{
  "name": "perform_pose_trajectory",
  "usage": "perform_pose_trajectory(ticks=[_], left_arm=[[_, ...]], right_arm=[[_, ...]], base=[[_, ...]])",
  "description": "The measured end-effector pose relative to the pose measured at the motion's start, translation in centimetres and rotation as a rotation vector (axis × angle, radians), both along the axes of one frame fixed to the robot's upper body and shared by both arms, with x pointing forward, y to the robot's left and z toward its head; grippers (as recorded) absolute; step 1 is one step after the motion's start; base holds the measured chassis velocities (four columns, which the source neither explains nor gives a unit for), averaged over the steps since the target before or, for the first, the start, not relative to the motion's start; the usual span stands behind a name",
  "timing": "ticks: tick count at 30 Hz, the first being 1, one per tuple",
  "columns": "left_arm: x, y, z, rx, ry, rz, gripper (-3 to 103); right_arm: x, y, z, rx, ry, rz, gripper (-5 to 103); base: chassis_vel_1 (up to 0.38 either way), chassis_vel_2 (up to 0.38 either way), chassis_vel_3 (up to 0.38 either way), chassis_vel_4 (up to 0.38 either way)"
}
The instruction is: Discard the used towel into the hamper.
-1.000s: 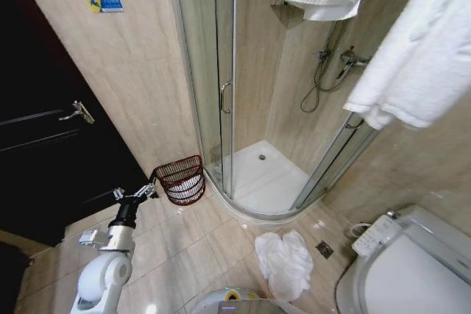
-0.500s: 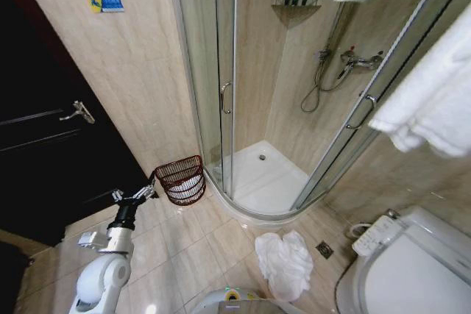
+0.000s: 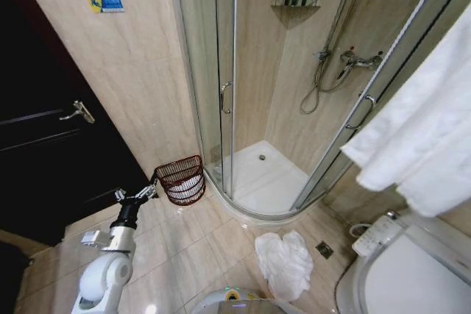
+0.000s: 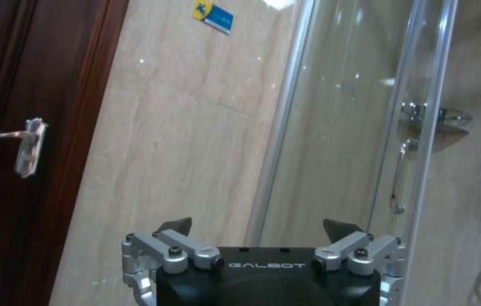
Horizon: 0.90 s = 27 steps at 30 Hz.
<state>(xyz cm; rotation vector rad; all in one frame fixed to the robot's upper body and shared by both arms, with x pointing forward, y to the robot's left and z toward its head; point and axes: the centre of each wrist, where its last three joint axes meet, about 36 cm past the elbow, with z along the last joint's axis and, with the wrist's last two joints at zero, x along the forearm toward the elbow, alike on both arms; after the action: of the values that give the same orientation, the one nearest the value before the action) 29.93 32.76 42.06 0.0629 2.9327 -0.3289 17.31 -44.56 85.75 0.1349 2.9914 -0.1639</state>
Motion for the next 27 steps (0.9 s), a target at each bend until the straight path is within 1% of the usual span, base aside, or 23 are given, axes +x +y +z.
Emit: perform_pose_trajectory(ticks=[1,3,7,9,11,12,15,17,20,27], left_arm=[[0.1,0.0,0.1,0.002,-0.001,-0.003,100],[0.1,0.0,0.1,0.003,-0.001,-0.004,100],[0.1,0.0,0.1,0.009,0.001,-0.007,100],[0.0,0.0,0.2,0.01,0.001,-0.007,100],[-0.1,-0.1,0.2,0.016,0.003,-0.008,100],[-0.1,-0.1,0.2,0.016,0.003,-0.008,100],[-0.3,-0.2,0.5,0.021,-0.001,-0.012,100],[-0.3,-0.2,0.5,0.021,-0.001,-0.012,100],[-0.2,-0.3,0.7,0.031,-0.002,-0.014,100],[-0.3,-0.5,0.9,0.041,0.0,-0.016,100]], right_arm=[[0.1,0.1,-1.4,0.002,0.002,0.003,9],[0.1,0.1,-2.3,0.002,0.003,0.003,9],[0.3,0.7,-7.6,-0.003,0.014,-0.008,9],[0.3,0.8,-8.2,-0.001,0.018,-0.007,9],[0.3,1.0,-10.7,0.016,0.032,-0.012,9],[0.3,1.0,-10.7,0.016,0.032,-0.012,9],[0.6,0.4,-13.8,0.016,0.051,-0.026,9],[0.6,0.2,-14.3,0.016,0.054,-0.031,9],[1.0,-0.7,-17.2,-0.007,0.065,-0.061,9],[1.7,-1.0,-20.0,-0.029,0.063,-0.048,9]], base=[[0.0,0.0,0.0,0.0],[0.0,0.0,0.0,0.0],[0.0,0.0,0.0,0.0],[0.0,0.0,0.0,0.0],[0.0,0.0,0.0,0.0],[0.0,0.0,0.0,0.0],[0.0,0.0,0.0,0.0],[0.0,0.0,0.0,0.0],[0.0,0.0,0.0,0.0],[0.0,0.0,0.0,0.0]])
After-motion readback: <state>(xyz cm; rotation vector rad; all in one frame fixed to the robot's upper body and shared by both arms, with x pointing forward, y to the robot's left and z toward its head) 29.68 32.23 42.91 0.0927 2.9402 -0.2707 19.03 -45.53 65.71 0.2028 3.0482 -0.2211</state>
